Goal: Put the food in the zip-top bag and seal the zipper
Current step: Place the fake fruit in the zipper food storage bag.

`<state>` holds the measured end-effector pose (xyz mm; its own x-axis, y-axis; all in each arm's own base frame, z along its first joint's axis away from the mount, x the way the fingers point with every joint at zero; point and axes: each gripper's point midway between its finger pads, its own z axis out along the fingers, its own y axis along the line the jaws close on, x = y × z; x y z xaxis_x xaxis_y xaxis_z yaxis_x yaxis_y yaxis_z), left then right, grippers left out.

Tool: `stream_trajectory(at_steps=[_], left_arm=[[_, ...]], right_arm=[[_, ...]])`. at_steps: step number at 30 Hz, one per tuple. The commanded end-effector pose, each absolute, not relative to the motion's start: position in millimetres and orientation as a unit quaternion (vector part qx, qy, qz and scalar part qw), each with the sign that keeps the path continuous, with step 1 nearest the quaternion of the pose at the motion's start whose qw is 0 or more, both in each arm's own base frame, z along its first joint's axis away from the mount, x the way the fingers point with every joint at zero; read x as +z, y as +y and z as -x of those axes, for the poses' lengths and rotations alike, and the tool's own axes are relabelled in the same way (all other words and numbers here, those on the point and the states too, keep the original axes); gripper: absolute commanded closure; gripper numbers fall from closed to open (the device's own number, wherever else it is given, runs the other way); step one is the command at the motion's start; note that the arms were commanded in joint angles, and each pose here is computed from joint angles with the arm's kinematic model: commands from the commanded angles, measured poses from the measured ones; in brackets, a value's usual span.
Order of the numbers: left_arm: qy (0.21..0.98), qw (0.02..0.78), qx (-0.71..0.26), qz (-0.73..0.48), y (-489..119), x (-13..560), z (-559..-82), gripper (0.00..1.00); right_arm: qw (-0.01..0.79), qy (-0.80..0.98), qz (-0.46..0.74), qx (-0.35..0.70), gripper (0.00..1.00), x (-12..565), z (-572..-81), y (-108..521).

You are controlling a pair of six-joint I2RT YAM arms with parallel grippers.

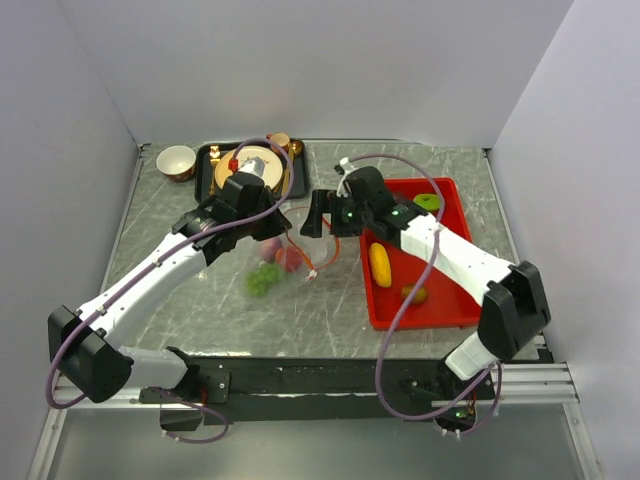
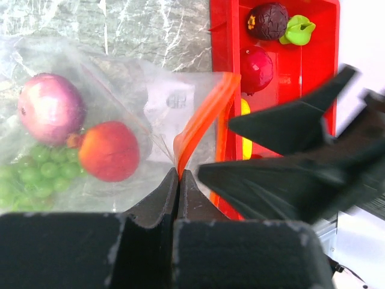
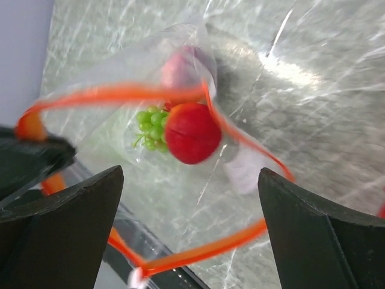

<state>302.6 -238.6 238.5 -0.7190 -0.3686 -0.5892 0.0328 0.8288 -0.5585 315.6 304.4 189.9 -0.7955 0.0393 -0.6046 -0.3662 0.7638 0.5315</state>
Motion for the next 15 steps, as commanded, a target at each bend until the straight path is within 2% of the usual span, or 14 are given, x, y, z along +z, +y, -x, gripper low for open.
stream_trajectory(at_steps=[1,8,13,15], left_arm=[[0.876,0.379,-0.285,0.091,-239.8,250.8,-304.6,0.99],[0.881,0.374,-0.276,0.093,-236.2,241.7,-302.5,0.99],[0.883,0.368,-0.277,0.089,-238.7,238.3,-302.3,0.99],[0.881,0.37,-0.279,0.091,-238.7,239.4,-303.1,0.99]], right_arm=[[0.38,0.873,0.058,0.299,0.0,225.3,-320.5,274.4],[0.425,0.881,-0.057,0.203,0.0,221.7,-327.9,190.4],[0.382,0.905,-0.115,0.146,0.0,177.6,-318.2,116.2],[0.349,0.922,-0.115,0.122,0.06,150.4,-306.5,100.9]])
